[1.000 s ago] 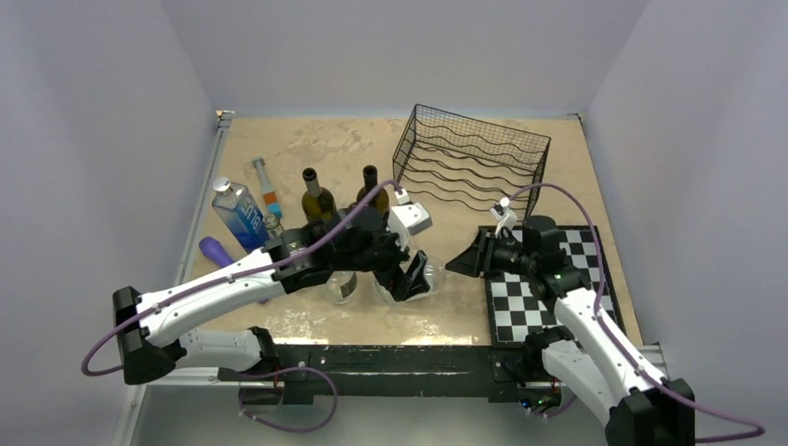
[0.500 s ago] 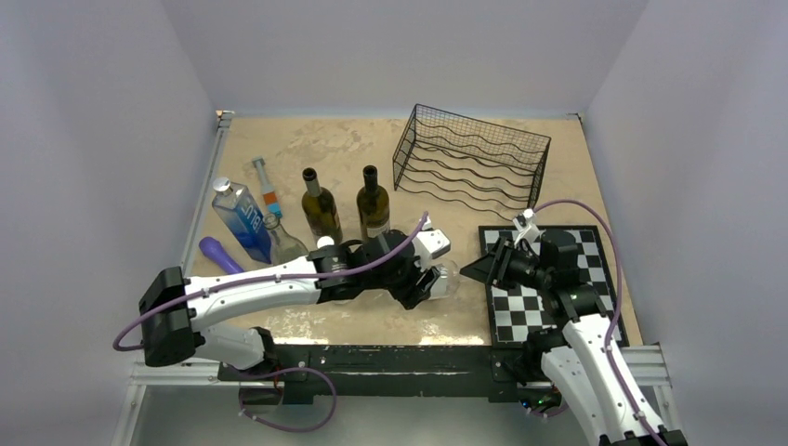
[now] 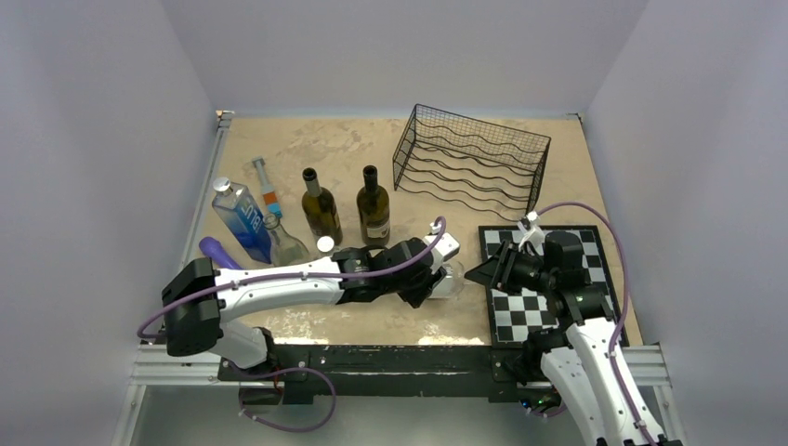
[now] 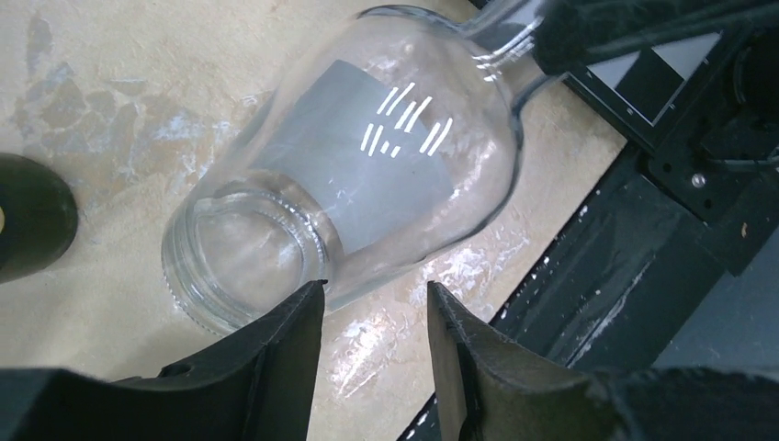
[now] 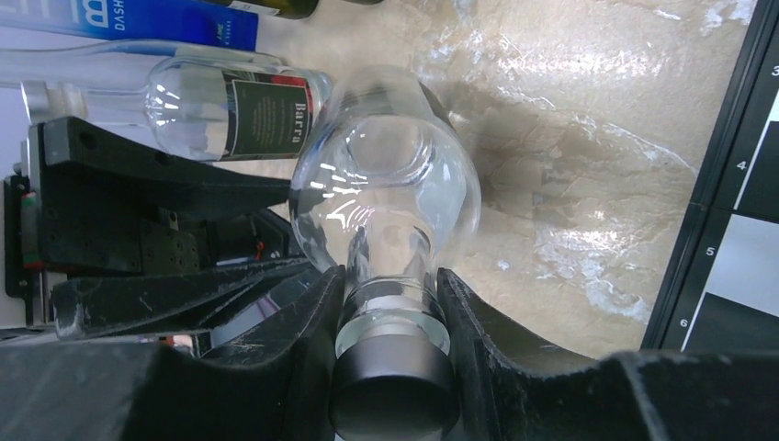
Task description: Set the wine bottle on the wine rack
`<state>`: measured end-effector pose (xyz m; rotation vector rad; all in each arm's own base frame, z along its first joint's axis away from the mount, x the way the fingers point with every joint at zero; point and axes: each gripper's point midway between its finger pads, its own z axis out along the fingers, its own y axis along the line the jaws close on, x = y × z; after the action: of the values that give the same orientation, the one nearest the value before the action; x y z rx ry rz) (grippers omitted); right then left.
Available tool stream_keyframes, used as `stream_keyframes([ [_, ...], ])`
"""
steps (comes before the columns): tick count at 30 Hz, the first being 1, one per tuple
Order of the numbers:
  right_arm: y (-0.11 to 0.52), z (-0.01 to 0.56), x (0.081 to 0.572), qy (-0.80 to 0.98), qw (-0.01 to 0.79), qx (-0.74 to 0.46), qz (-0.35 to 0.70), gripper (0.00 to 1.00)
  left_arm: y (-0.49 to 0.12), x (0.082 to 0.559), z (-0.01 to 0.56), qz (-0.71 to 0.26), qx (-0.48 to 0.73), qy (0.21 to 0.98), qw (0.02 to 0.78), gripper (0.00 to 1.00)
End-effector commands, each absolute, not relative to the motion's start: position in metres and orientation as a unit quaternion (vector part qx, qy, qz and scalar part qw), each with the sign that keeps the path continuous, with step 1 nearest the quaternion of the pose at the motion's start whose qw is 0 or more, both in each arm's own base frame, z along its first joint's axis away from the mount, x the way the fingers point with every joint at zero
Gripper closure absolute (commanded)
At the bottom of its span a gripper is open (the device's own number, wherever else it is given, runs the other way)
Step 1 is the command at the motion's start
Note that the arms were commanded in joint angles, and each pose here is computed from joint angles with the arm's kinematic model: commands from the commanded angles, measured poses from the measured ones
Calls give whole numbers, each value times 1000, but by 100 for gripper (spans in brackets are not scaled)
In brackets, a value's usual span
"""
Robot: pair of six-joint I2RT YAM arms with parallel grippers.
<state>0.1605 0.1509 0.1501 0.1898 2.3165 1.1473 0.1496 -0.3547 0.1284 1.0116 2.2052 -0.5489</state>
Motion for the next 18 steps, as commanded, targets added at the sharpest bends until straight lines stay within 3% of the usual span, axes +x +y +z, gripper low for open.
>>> stream_keyframes([
  [1,160,170,144,850,267,13,455,100,-360,173,117,-168,338,861,341,51],
  [8,158,162,139,858,257,3,445,100,-367,192,118,-170,285,878,344,59],
  [18,157,125,145,884,253,-3,392,100,-367,198,164,-209,261,862,380,59],
])
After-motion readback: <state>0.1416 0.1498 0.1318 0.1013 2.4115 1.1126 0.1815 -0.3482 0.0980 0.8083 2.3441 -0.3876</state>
